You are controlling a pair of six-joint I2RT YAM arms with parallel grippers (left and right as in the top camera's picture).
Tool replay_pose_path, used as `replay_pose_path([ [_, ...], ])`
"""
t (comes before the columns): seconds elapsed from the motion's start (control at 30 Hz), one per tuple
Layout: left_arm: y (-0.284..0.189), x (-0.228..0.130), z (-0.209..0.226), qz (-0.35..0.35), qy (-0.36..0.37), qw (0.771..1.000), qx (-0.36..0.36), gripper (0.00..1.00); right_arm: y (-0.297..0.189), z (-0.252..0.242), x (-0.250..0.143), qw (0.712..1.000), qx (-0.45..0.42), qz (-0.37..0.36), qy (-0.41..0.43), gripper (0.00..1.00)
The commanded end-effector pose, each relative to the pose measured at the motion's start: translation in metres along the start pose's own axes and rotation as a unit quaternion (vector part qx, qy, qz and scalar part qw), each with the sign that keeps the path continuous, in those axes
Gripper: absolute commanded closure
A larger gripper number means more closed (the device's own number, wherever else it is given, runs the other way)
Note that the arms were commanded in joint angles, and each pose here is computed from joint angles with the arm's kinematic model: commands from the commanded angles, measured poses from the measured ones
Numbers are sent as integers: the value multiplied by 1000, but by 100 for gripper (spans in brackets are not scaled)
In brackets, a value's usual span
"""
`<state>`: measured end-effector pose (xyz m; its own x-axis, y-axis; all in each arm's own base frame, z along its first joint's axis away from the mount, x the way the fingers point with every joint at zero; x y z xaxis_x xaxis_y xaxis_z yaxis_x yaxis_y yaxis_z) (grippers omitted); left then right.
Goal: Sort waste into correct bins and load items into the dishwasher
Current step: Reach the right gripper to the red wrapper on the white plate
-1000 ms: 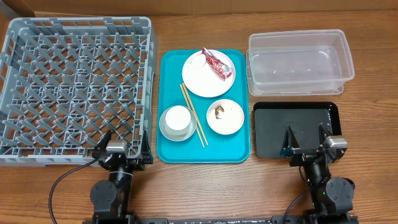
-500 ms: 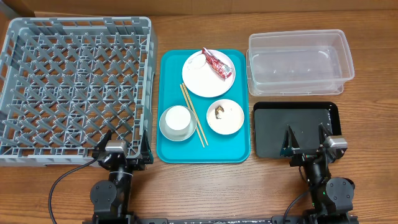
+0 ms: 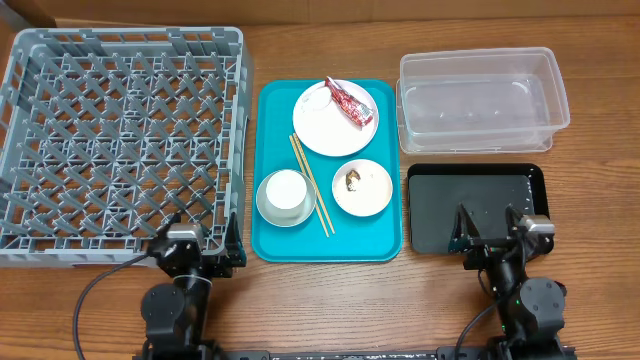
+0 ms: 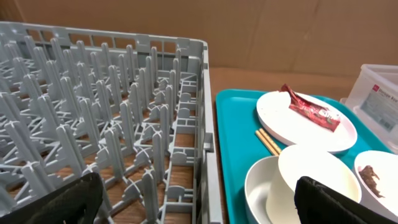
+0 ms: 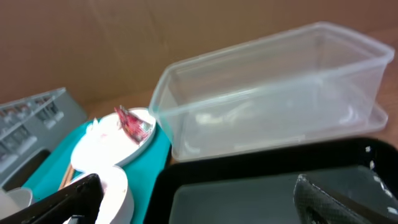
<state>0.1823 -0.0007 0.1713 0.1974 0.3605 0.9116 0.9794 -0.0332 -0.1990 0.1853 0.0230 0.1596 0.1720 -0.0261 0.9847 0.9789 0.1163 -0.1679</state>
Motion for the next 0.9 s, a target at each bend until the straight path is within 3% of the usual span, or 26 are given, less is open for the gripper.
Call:
replay_pose_path([
  [0.0, -5, 29, -12, 1, -7, 1000, -3, 0, -7, 3, 36, 1000, 8, -20, 14, 0],
  [0.23, 5, 52, -22, 112, -16, 993, 29, 0, 0, 10, 75, 999, 29, 40, 14, 0],
  [0.47, 16, 80, -32, 230, -27, 970, 74, 0, 27, 20, 108, 990, 56, 127, 16, 0],
  [0.6, 22, 85, -33, 290, -33, 951, 98, 0, 45, 31, 120, 972, 109, 206, -11, 0],
  [0.87, 28, 68, -34, 370, -54, 923, 96, 0, 75, 33, 133, 931, 108, 348, -5, 0],
])
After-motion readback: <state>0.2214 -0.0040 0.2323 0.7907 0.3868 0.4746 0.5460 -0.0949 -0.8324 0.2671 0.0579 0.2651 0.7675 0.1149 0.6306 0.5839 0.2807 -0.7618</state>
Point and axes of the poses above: each gripper's point midway between its finger pads, its own y axis out along the fingers, its own z axis along the line the jaws close on, x = y × z, the point moved 6 cm from there along -y, back along the fingers, and after that the axes turned 15 degrees about -y, right-handed, at the moved point
